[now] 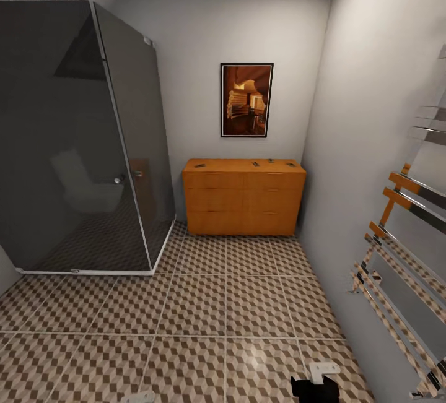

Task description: Take the four mousetraps from the cabinet in the bathroom and place them on the bathroom floor. Make sure all four end up on the same floor surface, and ensure that at least two of them are either under or directly next to the same bathroom sink.

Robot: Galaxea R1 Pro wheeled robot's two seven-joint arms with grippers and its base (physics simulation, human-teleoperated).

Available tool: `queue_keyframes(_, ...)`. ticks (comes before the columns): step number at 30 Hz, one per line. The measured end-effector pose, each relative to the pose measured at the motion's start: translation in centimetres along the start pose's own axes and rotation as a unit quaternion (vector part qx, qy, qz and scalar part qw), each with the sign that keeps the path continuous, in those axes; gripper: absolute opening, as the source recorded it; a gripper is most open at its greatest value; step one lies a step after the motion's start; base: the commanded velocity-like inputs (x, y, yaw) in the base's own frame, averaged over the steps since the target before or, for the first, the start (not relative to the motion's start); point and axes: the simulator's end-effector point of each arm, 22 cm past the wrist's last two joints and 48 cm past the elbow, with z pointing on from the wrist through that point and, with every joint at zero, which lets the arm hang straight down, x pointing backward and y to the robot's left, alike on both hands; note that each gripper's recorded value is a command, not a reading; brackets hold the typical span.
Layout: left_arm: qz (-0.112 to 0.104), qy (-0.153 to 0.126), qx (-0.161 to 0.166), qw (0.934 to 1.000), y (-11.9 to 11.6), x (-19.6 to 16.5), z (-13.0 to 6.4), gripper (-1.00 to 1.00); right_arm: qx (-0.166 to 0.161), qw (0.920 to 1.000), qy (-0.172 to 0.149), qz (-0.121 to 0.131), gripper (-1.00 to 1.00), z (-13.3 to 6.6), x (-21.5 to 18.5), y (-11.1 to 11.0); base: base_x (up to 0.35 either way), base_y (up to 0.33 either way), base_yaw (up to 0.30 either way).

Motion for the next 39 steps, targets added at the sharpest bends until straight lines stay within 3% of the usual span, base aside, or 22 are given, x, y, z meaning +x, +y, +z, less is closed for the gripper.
queue_keyframes(14, -0.001, -0.002, 0.003, 1.0, -0.06, 0.0, 0.02, 1.0, 0.0, 1.0, 0.0, 0.0, 1.0, -0.01, 0.0, 0.0, 0.017, 0.001, 0.0)
queue_keyframes(39, 0.001, 0.002, 0.003, 1.0, -0.15, 0.4, -0.01, 1.0, 0.0, 1.0, 0.0, -0.001, 1.0, -0.04, -0.01, 0.0, 0.31, 0.001, 0.0)
